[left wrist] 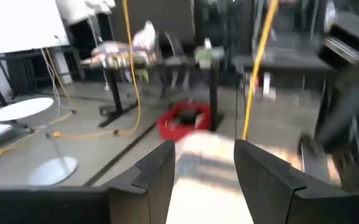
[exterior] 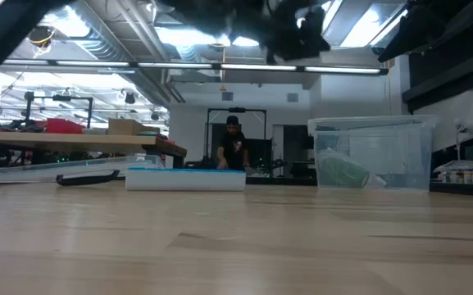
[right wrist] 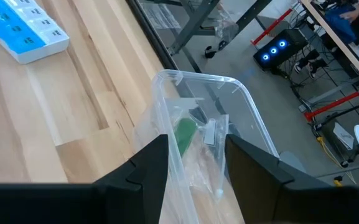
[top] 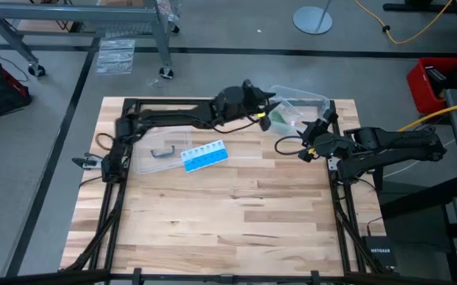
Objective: Roll bandage
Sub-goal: Close the transparent tupperware lid
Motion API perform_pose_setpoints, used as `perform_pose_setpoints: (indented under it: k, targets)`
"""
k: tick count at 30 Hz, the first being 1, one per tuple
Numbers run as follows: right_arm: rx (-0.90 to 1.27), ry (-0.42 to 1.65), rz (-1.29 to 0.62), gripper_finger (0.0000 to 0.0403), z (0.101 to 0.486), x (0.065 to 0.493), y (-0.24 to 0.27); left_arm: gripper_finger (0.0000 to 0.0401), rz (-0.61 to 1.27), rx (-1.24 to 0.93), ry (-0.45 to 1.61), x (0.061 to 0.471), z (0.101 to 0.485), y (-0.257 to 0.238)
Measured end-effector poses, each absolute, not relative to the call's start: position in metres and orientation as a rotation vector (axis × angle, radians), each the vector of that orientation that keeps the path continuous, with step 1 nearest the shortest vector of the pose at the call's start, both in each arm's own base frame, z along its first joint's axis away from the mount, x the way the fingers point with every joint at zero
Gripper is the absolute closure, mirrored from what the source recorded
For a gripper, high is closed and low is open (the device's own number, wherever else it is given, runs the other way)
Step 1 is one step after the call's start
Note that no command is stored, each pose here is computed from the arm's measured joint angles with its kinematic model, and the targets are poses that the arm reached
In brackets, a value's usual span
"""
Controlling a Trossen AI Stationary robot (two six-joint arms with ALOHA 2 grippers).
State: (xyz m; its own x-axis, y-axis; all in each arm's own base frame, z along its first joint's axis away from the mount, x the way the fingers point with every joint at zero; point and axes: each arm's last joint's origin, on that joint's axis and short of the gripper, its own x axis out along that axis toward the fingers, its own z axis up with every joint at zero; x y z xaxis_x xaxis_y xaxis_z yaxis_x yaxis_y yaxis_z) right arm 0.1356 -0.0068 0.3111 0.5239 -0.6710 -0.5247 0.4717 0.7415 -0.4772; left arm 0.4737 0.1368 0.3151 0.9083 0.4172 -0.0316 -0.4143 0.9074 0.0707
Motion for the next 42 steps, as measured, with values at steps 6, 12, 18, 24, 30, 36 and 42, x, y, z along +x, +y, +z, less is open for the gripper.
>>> perform_pose_setpoints:
  k: [6, 12, 18, 24, 30, 36, 42]
  targets:
    - [-0.291, 0.752, -0.688, 0.024, 0.311, 0.136, -0.007, 0.0245, 0.362, 0.148, 0.333, 0.421, 0.366, 0.103]
    - [-0.285, 0.747, -0.681, 0.024, 0.311, 0.136, -0.006, 0.0245, 0.337, 0.068, 0.649, 0.361, 0.385, 0.073]
    - [-0.285, 0.747, -0.681, 0.024, 0.311, 0.136, -0.006, 0.0245, 0.441, -0.049, 0.987, 0.319, 0.376, 0.047]
    - [-0.285, 0.747, -0.681, 0.024, 0.311, 0.136, -0.006, 0.0245, 0.524, -0.145, 1.224, 0.302, 0.354, 0.022]
    - [-0.285, 0.747, -0.681, 0.024, 0.311, 0.137, -0.006, 0.0245, 0.582, -0.178, 1.362, 0.291, 0.33, -0.006]
    - [-0.247, 0.764, -0.598, 0.024, 0.31, 0.137, -0.004, 0.0245, 0.6, -0.13, 1.472, 0.281, 0.307, -0.03]
    - [-0.193, 0.79, -0.474, 0.024, 0.308, 0.139, -0.001, 0.0245, 0.631, -0.036, 1.491, 0.273, 0.282, -0.05]
